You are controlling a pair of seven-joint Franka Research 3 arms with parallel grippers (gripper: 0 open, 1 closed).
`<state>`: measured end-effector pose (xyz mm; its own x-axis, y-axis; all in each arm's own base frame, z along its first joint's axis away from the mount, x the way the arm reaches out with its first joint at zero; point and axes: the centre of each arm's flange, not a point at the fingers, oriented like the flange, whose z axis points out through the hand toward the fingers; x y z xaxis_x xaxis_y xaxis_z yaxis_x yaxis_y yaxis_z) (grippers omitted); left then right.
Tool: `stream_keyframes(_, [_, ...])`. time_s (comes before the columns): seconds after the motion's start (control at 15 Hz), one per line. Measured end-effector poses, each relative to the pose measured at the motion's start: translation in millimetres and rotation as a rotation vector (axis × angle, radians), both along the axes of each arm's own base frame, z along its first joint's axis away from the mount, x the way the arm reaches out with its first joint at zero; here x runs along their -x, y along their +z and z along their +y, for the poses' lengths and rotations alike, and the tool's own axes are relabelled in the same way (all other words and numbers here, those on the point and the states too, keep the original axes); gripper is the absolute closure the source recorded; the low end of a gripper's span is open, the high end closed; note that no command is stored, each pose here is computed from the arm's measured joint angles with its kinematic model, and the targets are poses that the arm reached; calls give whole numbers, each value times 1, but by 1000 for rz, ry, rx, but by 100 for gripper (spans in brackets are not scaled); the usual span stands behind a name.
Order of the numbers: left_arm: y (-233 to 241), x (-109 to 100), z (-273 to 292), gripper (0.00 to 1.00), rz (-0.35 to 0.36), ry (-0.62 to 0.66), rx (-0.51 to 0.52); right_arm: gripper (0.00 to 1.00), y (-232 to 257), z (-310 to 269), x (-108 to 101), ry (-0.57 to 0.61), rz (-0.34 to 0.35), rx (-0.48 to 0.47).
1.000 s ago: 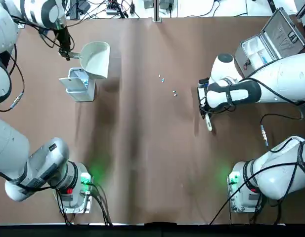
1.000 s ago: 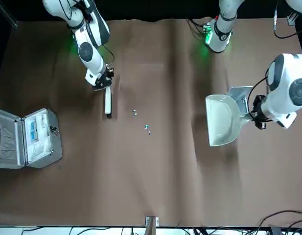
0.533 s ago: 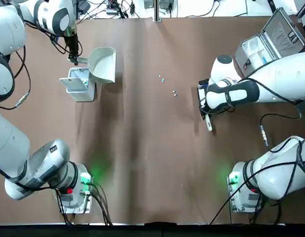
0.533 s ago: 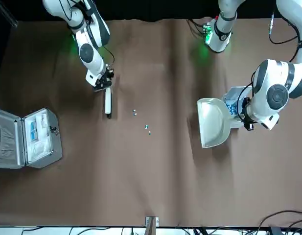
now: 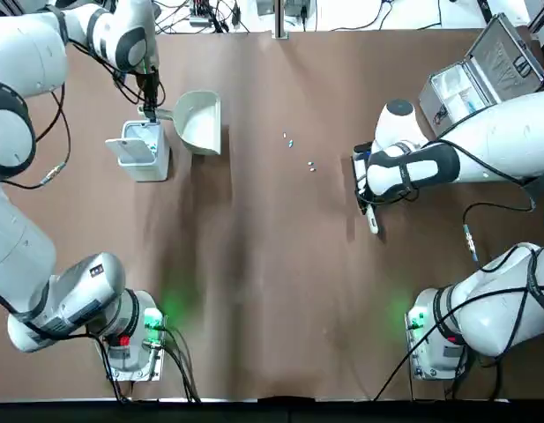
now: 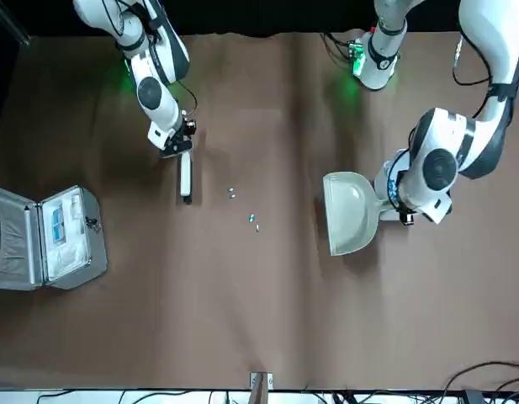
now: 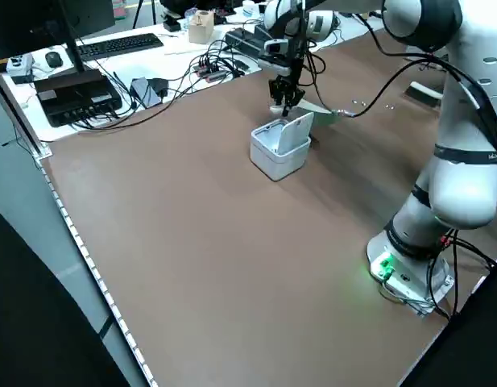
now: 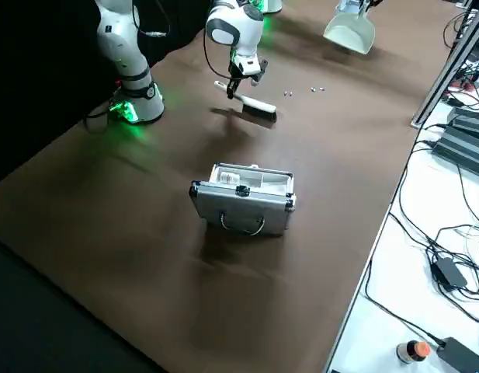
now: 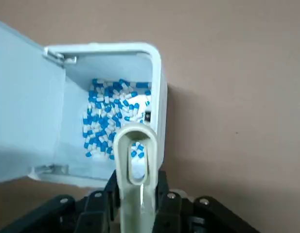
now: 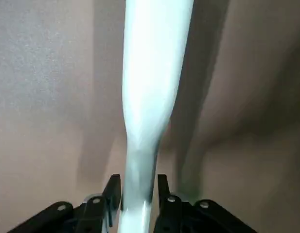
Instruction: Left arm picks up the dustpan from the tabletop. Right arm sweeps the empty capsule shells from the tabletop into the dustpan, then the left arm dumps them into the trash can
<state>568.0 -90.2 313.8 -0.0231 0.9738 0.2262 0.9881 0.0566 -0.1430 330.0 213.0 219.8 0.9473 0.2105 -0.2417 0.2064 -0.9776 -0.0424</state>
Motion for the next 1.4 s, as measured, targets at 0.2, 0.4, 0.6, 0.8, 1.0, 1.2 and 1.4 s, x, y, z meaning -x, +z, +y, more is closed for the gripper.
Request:
stream_keyframes(0.2, [-13,4,-24,67,-8,11,-27,63,-4,0,0,-1,-1,2])
stream_keyframes(0.4, [-23,9,-47,67,-13,11,-38,69,-4,0,0,-1,-1,3])
stream_keyframes(0.6, [-23,12,-62,67,-17,-13,-36,73,-4,-1,0,-2,-1,3])
stream_keyframes(0.8, [-22,17,-88,67,-50,-18,-45,74,-4,-1,-1,-3,-1,3])
stream_keyframes(1.0, [-28,26,-117,67,-103,-12,-90,74,-2,0,-3,-7,-4,0])
stream_keyframes(1.2, [-37,38,-146,67,-123,-22,-106,74,2,1,-9,-12,-8,-4])
stream_keyframes(1.4, [-39,46,-163,67,-129,-38,-107,74,5,1,-14,-17,-14,-9])
